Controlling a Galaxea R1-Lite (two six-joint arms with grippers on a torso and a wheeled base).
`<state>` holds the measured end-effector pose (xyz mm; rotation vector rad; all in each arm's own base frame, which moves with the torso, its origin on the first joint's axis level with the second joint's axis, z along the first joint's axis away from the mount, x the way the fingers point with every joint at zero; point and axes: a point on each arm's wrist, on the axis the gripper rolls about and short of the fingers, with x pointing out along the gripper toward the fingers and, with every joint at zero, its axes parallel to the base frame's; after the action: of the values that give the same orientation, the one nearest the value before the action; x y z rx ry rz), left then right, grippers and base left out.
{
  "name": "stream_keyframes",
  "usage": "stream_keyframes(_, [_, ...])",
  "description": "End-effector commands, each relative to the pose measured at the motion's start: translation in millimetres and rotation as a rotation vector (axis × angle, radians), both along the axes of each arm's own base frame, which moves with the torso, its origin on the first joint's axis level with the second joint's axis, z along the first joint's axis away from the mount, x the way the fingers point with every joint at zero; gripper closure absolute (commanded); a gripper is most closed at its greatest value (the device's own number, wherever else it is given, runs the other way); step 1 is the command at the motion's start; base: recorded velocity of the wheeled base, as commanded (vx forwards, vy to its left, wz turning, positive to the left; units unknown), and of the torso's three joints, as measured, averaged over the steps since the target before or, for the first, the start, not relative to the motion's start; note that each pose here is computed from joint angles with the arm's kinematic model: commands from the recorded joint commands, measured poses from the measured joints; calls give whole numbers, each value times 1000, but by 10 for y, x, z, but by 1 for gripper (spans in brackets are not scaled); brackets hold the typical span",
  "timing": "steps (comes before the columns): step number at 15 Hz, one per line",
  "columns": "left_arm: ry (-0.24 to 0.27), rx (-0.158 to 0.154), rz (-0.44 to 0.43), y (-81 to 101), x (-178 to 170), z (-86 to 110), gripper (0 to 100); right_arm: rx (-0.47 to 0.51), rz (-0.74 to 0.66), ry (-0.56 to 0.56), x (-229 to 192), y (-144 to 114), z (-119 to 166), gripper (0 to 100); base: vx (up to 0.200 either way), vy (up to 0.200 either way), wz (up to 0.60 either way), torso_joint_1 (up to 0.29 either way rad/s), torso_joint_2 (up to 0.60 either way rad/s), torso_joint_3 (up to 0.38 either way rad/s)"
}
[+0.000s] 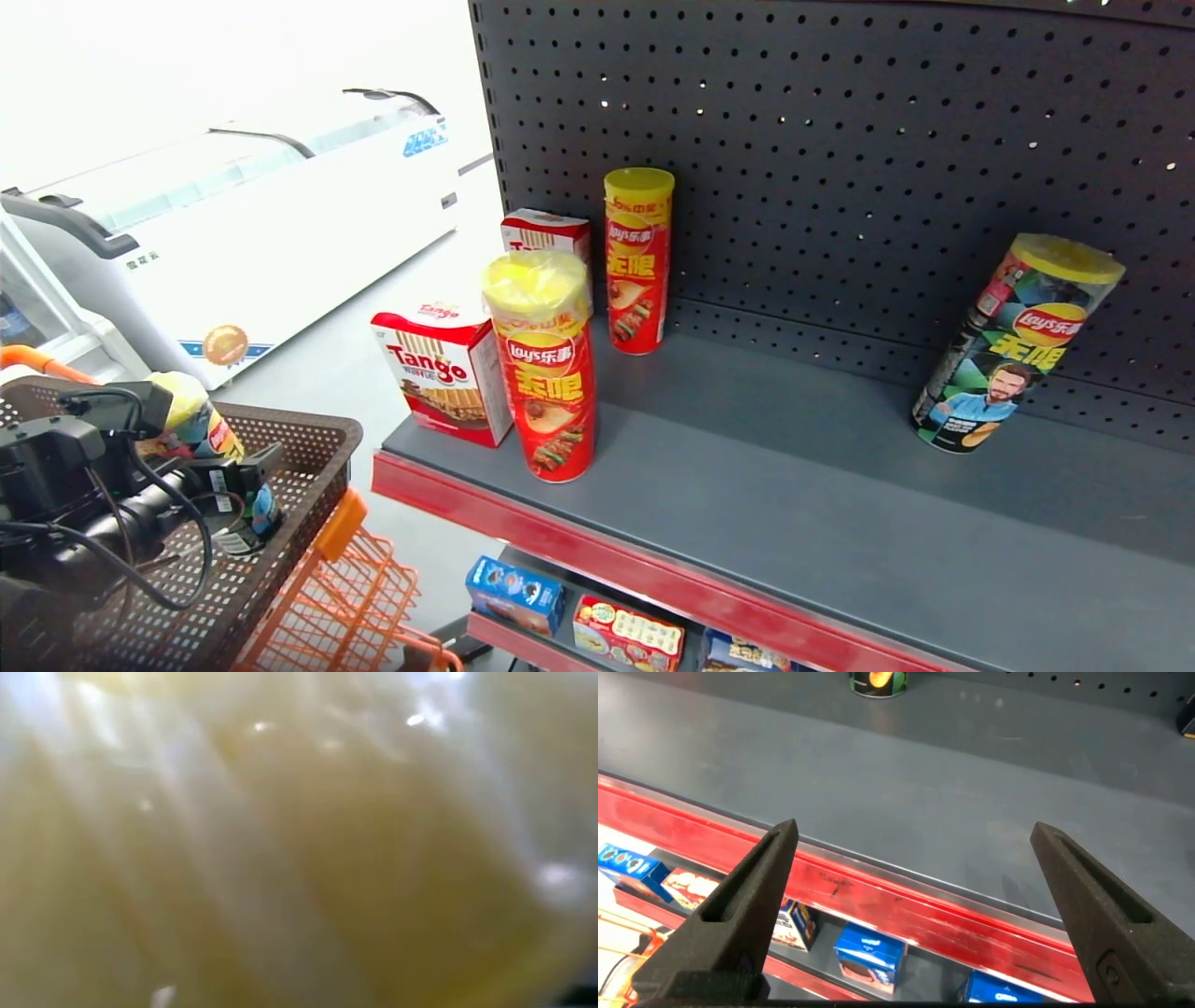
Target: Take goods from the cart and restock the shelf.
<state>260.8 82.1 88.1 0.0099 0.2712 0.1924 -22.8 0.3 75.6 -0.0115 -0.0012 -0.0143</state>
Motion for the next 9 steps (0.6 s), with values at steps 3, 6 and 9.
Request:
stream_keyframes(3, [-6, 11, 4, 9, 7, 24, 100, -1, 0, 0, 0, 0, 0, 0, 0, 0, 0, 0, 0, 0])
stream_keyframes(6, [-6, 62, -14, -16, -29, 48, 100, -1, 0, 0, 0, 0, 0, 0, 0, 0, 0, 0, 0, 0])
stream_keyframes(9, [-110, 110, -38, -76, -162, 369, 100, -1, 0, 0, 0, 0, 0, 0, 0, 0, 0, 0, 0, 0])
